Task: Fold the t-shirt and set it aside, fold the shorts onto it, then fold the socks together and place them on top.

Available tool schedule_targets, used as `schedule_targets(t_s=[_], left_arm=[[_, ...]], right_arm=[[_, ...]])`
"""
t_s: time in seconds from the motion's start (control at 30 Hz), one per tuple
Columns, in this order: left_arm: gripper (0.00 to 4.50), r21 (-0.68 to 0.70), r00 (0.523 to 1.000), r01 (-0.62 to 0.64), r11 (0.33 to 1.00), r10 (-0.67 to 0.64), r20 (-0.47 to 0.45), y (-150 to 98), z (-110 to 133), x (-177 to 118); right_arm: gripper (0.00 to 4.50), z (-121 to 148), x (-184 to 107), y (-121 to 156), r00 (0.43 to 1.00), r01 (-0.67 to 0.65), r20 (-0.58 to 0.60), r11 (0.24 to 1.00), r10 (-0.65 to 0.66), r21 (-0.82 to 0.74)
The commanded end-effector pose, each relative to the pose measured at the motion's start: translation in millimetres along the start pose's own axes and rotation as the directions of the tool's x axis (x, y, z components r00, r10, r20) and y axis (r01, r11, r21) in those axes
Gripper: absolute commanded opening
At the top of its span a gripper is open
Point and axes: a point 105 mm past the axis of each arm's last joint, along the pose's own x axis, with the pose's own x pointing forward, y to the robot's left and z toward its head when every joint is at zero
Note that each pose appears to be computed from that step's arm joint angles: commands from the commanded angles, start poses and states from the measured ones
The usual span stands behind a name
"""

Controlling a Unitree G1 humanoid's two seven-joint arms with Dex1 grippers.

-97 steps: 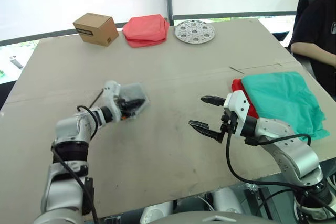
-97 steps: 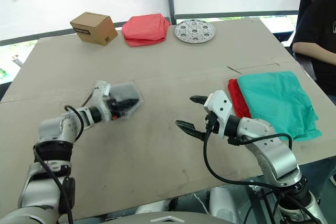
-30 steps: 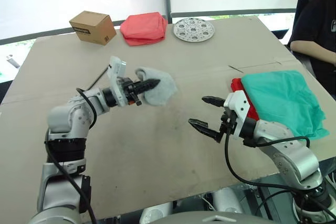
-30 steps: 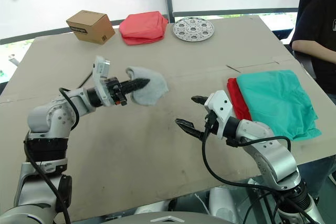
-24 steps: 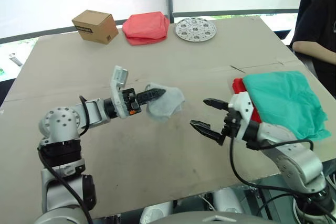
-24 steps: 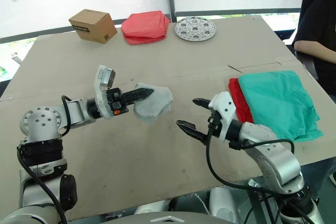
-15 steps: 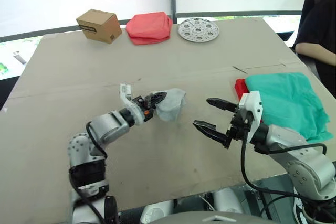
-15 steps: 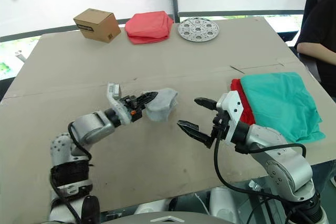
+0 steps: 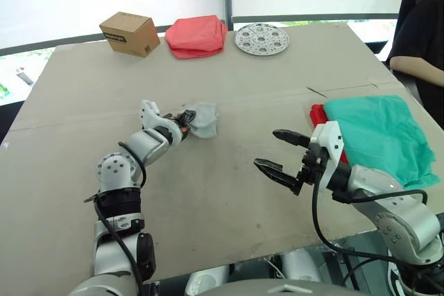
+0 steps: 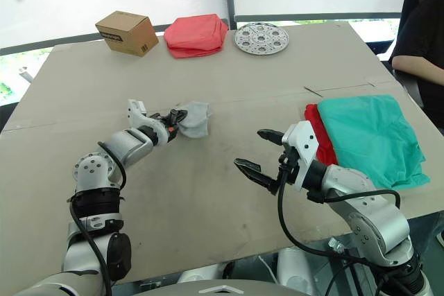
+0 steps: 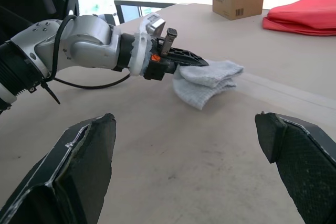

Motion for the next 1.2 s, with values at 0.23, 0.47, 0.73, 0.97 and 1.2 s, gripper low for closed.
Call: schedule_targets(t_s=[0.23, 0.47, 0.73, 0.97, 1.2], left_arm=[[3.58, -0.085, 0.995, -0.042, 0.996, 0.049, 0.083, 10, 31, -19], [3.58, 0.003, 1.0, -0.009, 1.0, 0.009, 0.029, 11, 46, -57], [3.58, 0.596, 0.995, 0.062, 0.801, -0.094, 0.022, 4, 59, -85], [3.58, 0.981, 0.961, 0.195, -0.017, -0.199, -0.194, -10, 38, -83], [4.14, 0.854, 0.946, 0.181, -0.488, -0.15, -0.286, 17, 53, -90]], right_arm=[[4.5, 4, 1, 3, 1.0, -0.002, 0.023, 0.999, 0.003, -0.038], [4.5, 1, 5, 1, 1.0, -0.015, 0.022, 0.999, 0.016, -0.04], [4.5, -1, 12, 0, 0.999, -0.04, 0.026, 0.998, 0.041, -0.047], [4.5, -2, 14, -2, 0.999, -0.048, 0.022, 0.997, 0.049, -0.06], [4.5, -1, 12, -4, 0.999, -0.033, 0.018, 0.996, 0.035, -0.081]])
